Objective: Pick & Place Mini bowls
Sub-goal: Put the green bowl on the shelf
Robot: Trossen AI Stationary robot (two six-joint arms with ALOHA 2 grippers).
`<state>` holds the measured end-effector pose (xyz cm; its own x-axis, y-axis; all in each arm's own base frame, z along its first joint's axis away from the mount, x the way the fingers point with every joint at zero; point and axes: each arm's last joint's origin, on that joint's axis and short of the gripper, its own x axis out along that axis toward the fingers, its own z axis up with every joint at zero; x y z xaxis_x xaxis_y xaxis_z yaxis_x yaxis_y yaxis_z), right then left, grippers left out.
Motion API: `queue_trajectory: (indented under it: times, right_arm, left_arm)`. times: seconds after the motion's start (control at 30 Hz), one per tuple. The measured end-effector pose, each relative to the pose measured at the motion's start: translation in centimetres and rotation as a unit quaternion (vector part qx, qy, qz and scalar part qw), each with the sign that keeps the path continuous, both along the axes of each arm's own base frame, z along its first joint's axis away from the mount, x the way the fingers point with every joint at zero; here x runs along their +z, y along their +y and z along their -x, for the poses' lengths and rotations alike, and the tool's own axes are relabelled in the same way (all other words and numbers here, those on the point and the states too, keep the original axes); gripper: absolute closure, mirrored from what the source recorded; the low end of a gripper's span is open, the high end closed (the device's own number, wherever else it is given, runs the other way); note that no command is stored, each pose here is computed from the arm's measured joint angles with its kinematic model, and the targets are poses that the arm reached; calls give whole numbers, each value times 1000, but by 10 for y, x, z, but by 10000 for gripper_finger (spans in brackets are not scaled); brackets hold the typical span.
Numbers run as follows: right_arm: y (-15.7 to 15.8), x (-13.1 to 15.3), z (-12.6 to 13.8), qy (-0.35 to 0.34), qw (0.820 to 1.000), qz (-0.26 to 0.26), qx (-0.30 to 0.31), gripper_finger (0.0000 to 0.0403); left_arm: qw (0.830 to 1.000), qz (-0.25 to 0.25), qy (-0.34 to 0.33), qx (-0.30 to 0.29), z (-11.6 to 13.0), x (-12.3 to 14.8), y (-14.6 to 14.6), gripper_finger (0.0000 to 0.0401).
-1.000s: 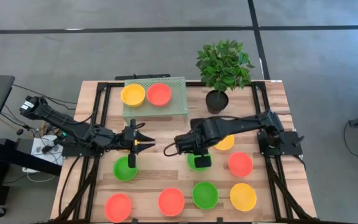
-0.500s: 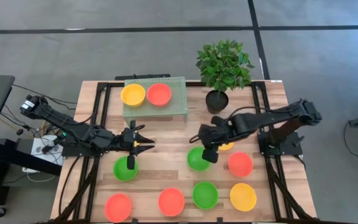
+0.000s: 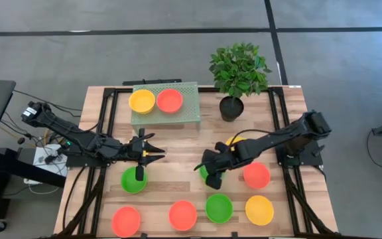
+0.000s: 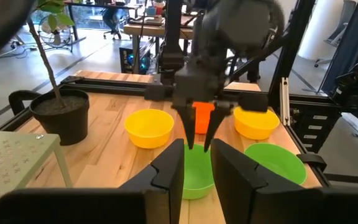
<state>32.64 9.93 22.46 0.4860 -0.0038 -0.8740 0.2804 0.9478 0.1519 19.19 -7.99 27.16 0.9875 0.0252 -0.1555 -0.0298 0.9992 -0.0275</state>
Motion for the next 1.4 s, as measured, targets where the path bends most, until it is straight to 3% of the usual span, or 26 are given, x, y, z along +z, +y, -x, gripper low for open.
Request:
queue_trajectory:
  times: [0.2, 0.5, 0.73, 0.9, 1.07, 1.4]
  right_arm:
    - [2, -12, -5, 18, 999, -18, -22, 295]
    - [11, -7, -10, -29, 999, -37, -16, 295]
    - [26, -9, -6, -40, 991, -64, -109, 295]
    - [37, -22, -9, -28, 988, -80, -132, 295]
    - [42, -45, -16, 11, 989, -72, -132, 295]
    - [38, -41, -24, 6, 989, -52, -140, 295]
  left_arm:
    - [1000, 0, 0, 0, 0, 0, 0, 320]
    - [1000, 0, 0, 0, 0, 0, 0, 320]
    - [1000, 0, 0, 0, 0, 0, 0, 320]
    - [1000, 1, 0, 0, 0, 0, 0, 320]
    - [1000, 1, 1, 0, 0, 0, 0, 320]
    - [1000, 0, 1, 0, 0, 0, 0, 320]
